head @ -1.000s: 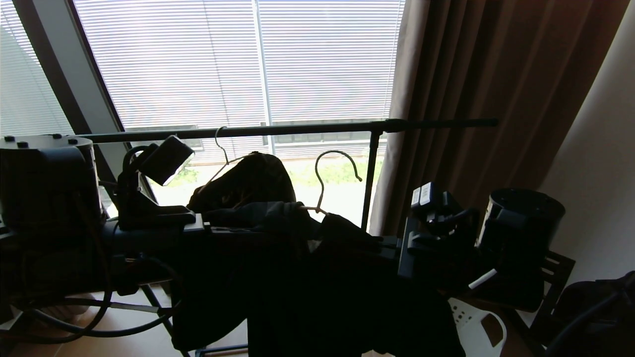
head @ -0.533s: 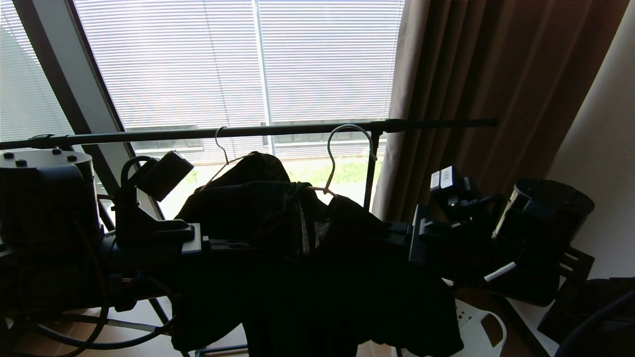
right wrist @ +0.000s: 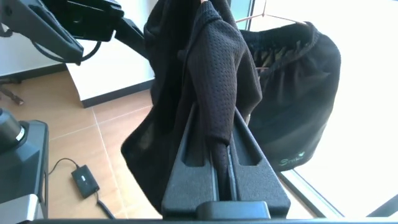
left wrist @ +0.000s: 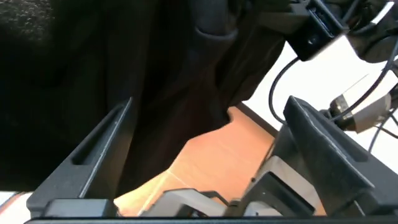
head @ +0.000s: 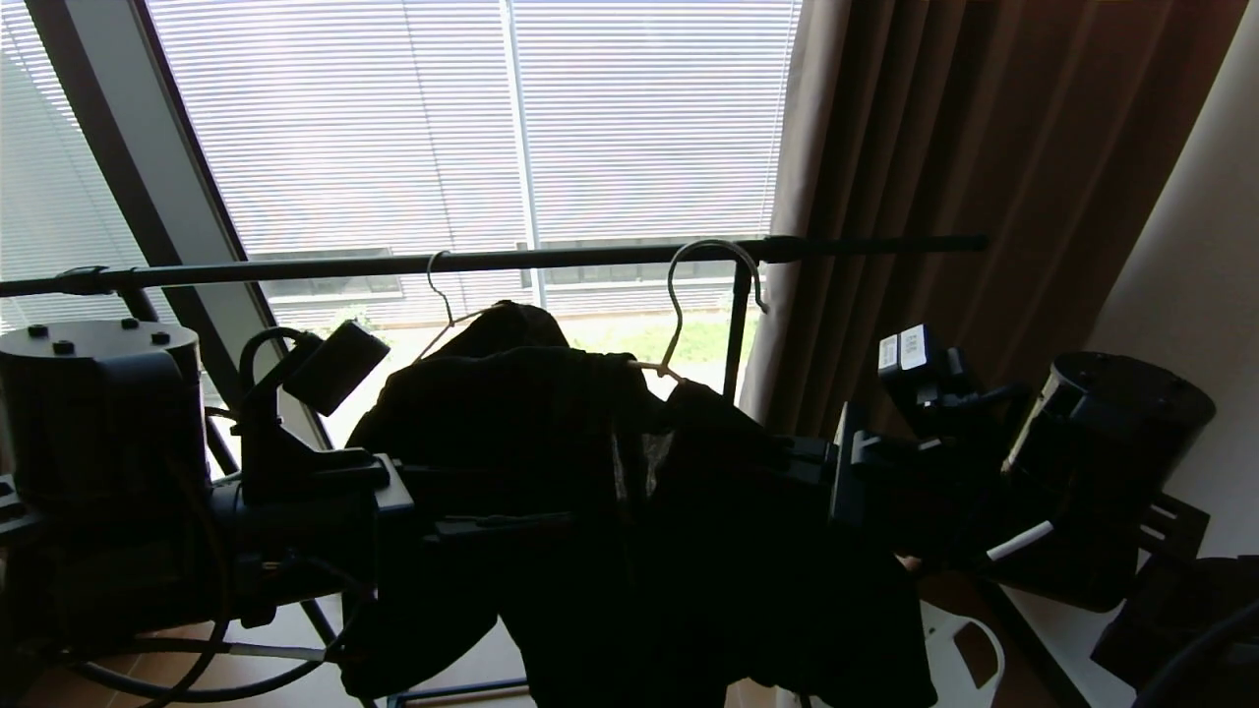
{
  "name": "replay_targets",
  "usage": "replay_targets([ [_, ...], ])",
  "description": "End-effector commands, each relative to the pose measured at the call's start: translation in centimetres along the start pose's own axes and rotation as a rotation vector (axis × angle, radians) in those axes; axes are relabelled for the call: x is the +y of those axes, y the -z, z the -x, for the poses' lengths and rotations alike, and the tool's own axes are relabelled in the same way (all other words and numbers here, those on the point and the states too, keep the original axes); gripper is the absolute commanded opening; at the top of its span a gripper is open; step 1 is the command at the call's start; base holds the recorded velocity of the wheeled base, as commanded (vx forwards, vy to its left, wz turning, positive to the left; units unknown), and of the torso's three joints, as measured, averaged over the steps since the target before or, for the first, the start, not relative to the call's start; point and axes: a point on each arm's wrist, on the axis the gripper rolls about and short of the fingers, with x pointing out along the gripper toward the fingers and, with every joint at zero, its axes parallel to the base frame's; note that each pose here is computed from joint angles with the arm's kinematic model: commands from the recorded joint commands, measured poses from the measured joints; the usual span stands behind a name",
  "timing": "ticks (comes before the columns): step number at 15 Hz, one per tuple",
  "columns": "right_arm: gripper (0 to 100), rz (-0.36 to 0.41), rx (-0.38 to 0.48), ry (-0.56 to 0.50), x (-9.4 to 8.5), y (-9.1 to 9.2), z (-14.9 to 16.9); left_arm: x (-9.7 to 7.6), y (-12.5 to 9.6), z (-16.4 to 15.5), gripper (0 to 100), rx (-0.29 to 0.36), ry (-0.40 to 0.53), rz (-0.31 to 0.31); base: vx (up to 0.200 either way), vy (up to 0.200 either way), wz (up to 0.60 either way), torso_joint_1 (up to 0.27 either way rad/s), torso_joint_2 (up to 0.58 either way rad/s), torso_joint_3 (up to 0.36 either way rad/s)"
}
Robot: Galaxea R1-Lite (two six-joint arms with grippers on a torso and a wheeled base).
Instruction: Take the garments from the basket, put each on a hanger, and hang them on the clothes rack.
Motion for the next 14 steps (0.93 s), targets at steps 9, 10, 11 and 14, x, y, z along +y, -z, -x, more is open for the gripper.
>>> replay_targets([
  [9, 0, 0.048, -0.026, -0.105, -3.0, -0.9, 4.4, 6.5, -0.3, 7.6, 100, -0.116, -0.109, -0.158, 0.000, 0.000, 0.00, 0.000, 0.00, 0.000],
  [10, 0, 0.048, -0.026, -0.133, -3.1, -0.9, 4.9, 7.6, 0.0, 8.0, 100, -0.117, -0.076, -0.141, 0.000, 0.000, 0.00, 0.000, 0.00, 0.000],
  [11, 0, 0.049, -0.027, -0.151, -3.1, -0.9, 5.1, 8.3, 0.2, 8.6, 100, -0.127, -0.028, -0.130, 0.000, 0.000, 0.00, 0.000, 0.00, 0.000],
  [14, 0, 0.059, -0.032, -0.197, -3.0, -1.1, 5.6, 9.8, -0.3, 8.8, 100, -0.142, 0.013, -0.168, 0.000, 0.000, 0.00, 0.000, 0.00, 0.000],
])
